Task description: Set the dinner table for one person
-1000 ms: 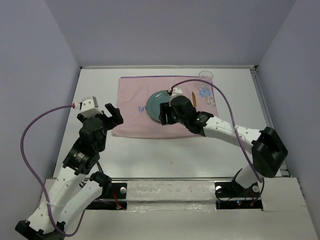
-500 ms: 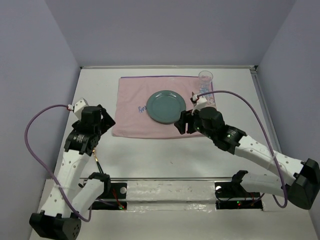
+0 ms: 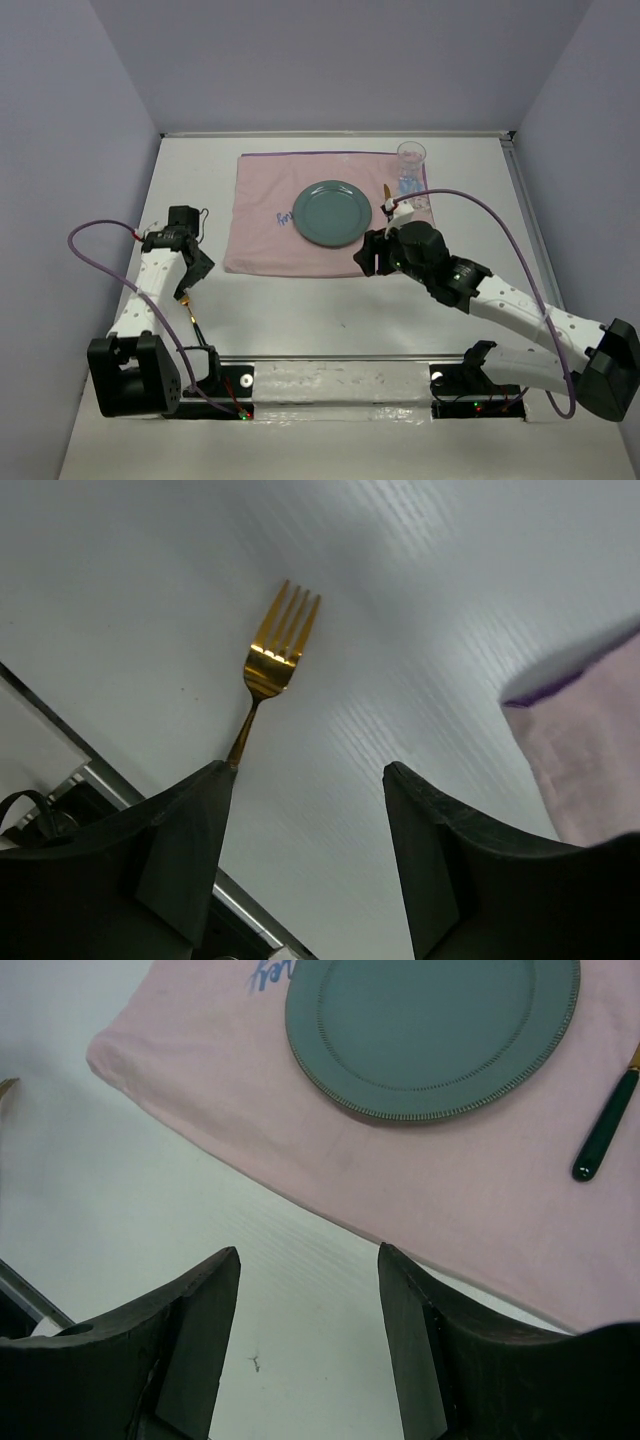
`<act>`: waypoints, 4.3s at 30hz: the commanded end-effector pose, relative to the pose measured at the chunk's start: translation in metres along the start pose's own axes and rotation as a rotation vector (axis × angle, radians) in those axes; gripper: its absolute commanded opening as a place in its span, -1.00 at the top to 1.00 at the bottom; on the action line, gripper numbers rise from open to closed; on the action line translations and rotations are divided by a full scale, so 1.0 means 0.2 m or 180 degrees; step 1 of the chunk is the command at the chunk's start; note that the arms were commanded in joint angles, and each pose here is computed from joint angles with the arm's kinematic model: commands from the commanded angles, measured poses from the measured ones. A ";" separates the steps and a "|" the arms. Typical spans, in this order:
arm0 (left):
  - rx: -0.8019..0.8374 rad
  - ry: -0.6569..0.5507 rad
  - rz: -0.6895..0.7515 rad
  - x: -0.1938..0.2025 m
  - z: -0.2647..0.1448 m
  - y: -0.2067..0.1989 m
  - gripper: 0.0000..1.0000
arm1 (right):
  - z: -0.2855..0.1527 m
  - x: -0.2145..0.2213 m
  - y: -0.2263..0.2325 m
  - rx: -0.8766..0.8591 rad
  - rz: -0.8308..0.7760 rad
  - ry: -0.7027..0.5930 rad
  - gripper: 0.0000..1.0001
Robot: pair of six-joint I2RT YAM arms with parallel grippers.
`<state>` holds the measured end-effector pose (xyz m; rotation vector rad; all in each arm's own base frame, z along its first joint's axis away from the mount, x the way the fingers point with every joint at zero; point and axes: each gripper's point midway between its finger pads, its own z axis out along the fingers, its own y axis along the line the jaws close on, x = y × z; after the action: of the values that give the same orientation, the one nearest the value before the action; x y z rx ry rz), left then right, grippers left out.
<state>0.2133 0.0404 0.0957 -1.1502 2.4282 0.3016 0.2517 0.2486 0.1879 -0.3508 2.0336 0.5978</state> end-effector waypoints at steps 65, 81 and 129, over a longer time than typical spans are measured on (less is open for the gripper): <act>0.2631 -0.0015 0.0869 0.08 -0.57 -0.71 1.00 | 0.22 0.04 0.91 -0.1388 -0.0517 0.0122 -0.52; 0.3190 -0.0029 0.0651 0.10 -0.75 -0.80 1.00 | 0.46 0.22 1.08 -0.1398 -0.0252 0.0313 -0.27; 0.4845 -0.0161 0.0617 0.30 -1.03 -0.84 0.71 | 0.23 -0.10 1.01 -0.2814 0.1042 0.0333 1.00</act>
<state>0.2488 -0.1846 0.2362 -0.2011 1.8833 -1.2330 0.2008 0.4453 0.2247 -0.5622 1.9104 1.6371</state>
